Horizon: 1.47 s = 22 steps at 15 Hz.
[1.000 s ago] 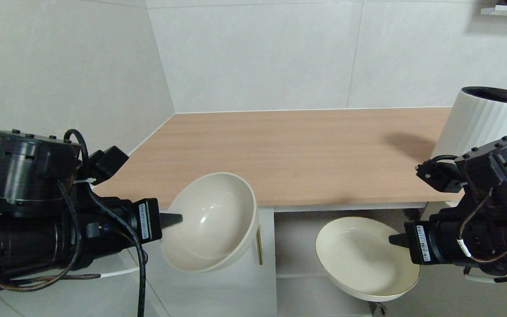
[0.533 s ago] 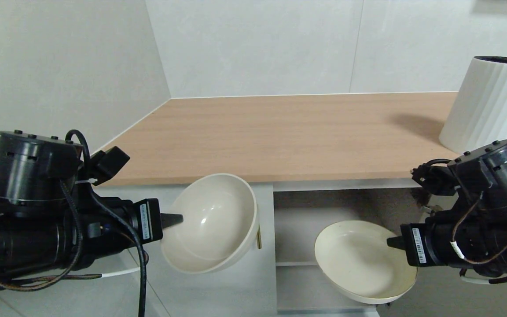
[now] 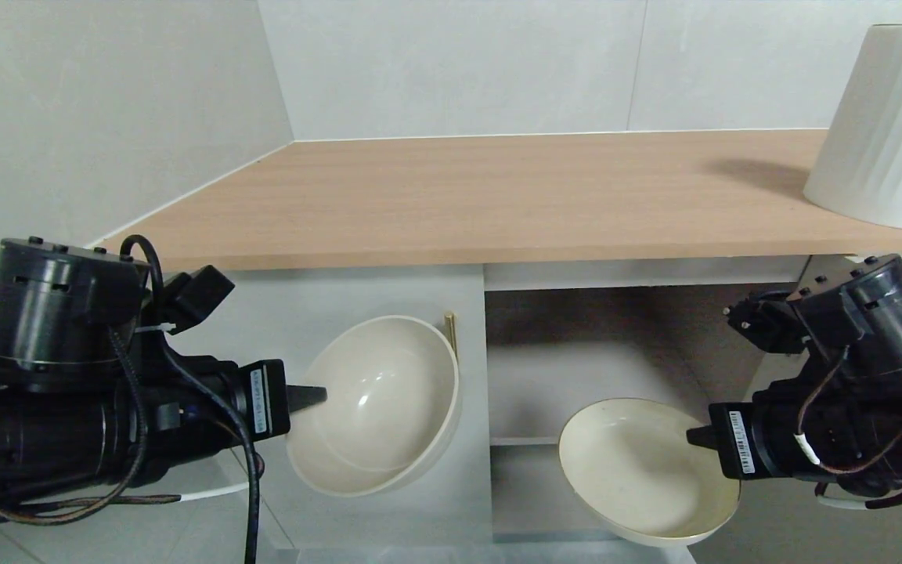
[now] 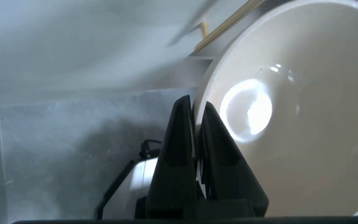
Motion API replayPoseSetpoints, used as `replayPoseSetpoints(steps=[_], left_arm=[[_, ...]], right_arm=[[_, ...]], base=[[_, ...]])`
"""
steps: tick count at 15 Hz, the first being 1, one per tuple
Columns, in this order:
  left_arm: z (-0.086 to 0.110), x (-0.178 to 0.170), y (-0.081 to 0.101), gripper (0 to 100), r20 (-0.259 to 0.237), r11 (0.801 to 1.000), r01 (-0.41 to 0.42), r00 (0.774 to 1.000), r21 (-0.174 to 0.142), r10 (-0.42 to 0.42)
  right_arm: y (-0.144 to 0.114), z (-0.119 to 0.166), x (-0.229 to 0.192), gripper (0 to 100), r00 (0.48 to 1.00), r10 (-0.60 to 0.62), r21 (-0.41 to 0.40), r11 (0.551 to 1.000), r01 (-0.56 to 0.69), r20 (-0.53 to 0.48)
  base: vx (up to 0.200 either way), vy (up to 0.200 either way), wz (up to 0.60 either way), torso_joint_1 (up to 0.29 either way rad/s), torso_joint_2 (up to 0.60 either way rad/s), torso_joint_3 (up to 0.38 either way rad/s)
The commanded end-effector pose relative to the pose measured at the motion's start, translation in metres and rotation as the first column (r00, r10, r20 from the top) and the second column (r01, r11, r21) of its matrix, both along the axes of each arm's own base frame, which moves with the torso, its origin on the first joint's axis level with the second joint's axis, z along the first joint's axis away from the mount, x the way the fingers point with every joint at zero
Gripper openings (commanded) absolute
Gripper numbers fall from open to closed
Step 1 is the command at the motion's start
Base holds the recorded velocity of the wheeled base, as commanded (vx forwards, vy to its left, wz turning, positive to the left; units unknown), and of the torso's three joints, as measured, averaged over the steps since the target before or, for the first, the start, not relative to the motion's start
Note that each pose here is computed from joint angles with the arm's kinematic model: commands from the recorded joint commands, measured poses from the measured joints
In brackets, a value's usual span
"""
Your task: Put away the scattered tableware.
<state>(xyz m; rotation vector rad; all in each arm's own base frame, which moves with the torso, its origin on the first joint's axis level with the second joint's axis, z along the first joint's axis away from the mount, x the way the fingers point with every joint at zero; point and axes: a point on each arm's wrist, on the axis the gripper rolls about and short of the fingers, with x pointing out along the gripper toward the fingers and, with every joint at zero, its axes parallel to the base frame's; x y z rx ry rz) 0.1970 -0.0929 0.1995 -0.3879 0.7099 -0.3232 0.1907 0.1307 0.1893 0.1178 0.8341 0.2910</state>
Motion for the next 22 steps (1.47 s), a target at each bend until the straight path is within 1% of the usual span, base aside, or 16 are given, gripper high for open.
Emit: replayPoseSetpoints(steps=[1,7,9,11,14,15,16,18,20,21,22], left_arm=[[0.0,0.0,0.0,0,-0.001,1.0,-0.001,1.0,0.0,0.001],[-0.001,0.0,0.0,0,-0.005,1.0,0.002,1.0,0.002,-0.002],[-0.003,0.001,-0.001,0,-0.011,1.0,0.002,1.0,0.005,-0.001],[-0.003,0.001,-0.001,0,-0.011,1.0,0.001,1.0,0.004,-0.001],[-0.004,0.001,-0.001,0,-0.015,1.0,0.003,1.0,0.007,-0.003],[-0.004,0.001,-0.001,0,-0.015,1.0,0.003,1.0,0.007,-0.003],[-0.005,0.002,-0.002,0,-0.019,1.0,0.005,1.0,0.009,-0.005],[-0.005,0.002,-0.002,0,-0.02,1.0,0.005,1.0,0.009,-0.004],[-0.007,0.003,-0.003,0,-0.03,1.0,0.007,1.0,0.014,-0.007],[-0.008,0.003,-0.004,0,-0.033,1.0,0.01,0.999,0.015,-0.01],[-0.008,0.004,-0.004,0,-0.034,1.0,0.01,0.999,0.016,-0.01]], right_arm=[[0.001,-0.002,0.001,0,1.0,0.0,-0.005,1.0,0.0,-0.007],[0.003,-0.006,0.005,0,1.0,0.0,-0.015,1.0,0.0,-0.021],[0.011,-0.02,0.016,0,0.999,-0.002,-0.027,1.0,0.001,-0.037],[0.018,-0.036,0.029,0,0.998,-0.012,-0.041,0.999,0.01,-0.057],[0.025,-0.07,0.061,0,0.996,-0.062,-0.042,0.997,0.059,-0.069],[0.025,-0.07,0.061,0,0.996,-0.062,-0.042,0.997,0.059,-0.069],[0.026,-0.096,0.082,0,0.994,-0.099,-0.035,0.995,0.097,-0.055],[0.023,-0.122,0.1,0,0.988,-0.153,-0.048,0.987,0.151,-0.036],[0.021,-0.145,0.119,0,0.975,-0.221,-0.066,0.973,0.222,0.018],[0.02,-0.156,0.128,0,0.967,-0.249,-0.06,0.966,0.252,0.052],[0.019,-0.162,0.133,0,0.963,-0.261,-0.048,0.963,0.265,0.073]], base=[[0.0,0.0,0.0,-0.041,0.22,0.173],[0.0,0.0,0.0,-0.011,0.03,0.021],[0.0,0.0,0.0,0.0,0.0,0.0],[0.0,0.0,0.0,0.0,0.0,0.0],[0.0,0.0,0.0,0.0,0.0,0.0],[0.0,0.0,0.0,0.0,0.0,0.0],[0.0,0.0,0.0,0.0,0.0,0.0],[0.0,0.0,0.0,0.0,0.0,0.0],[0.0,0.0,0.0,0.0,0.0,0.0],[0.0,0.0,0.0,0.0,0.0,0.0],[0.0,0.0,0.0,0.0,0.0,0.0]])
